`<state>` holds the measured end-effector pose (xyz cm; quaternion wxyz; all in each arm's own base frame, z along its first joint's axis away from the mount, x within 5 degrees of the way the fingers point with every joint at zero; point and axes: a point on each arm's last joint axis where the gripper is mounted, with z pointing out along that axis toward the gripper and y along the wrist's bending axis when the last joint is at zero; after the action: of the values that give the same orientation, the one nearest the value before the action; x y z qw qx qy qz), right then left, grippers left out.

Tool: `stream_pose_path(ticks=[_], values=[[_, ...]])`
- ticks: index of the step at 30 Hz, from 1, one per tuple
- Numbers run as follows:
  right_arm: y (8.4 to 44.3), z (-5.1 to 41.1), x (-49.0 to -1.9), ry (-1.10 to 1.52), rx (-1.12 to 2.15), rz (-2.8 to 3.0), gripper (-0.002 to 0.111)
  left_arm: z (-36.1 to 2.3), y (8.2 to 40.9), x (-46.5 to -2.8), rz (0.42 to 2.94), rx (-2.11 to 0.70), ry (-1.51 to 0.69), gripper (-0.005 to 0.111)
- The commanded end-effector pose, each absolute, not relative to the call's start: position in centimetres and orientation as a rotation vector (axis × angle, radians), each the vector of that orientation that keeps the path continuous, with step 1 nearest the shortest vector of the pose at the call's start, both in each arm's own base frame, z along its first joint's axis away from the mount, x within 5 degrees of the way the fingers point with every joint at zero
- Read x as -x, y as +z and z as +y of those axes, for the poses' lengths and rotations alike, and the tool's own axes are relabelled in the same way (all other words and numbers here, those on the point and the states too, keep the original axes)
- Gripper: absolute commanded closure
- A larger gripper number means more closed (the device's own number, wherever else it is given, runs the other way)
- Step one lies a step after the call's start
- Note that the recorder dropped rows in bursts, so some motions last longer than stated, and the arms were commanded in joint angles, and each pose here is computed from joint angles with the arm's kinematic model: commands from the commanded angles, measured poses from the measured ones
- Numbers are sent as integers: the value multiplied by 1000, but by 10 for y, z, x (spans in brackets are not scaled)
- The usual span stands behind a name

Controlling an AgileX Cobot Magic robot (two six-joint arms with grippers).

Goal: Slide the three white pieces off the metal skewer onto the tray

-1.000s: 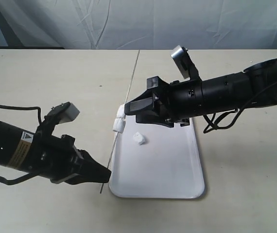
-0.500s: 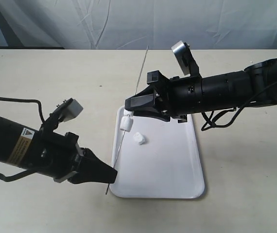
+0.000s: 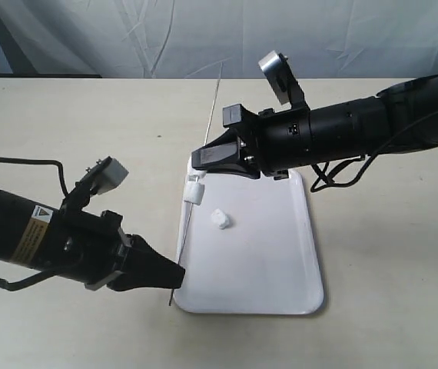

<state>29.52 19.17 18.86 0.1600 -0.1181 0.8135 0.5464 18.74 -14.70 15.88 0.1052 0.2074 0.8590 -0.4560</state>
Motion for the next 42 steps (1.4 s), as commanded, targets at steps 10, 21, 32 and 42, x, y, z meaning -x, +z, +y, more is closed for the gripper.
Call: stream_pose_path(ticks=[10, 21, 32, 42], values=[[210, 188, -326, 1430, 182, 2238, 105, -132, 132, -143, 2692, -689, -1369, 107], [217, 187, -337, 1335, 150, 2220, 105, -122, 119, -116, 2784, -652, -1391, 107], [234, 185, -357, 1204, 107, 2161, 105, -118, 115, -105, 2812, -595, -1411, 107], [247, 184, -367, 1152, 91, 2120, 105, -119, 116, -107, 2797, -570, -1415, 107]])
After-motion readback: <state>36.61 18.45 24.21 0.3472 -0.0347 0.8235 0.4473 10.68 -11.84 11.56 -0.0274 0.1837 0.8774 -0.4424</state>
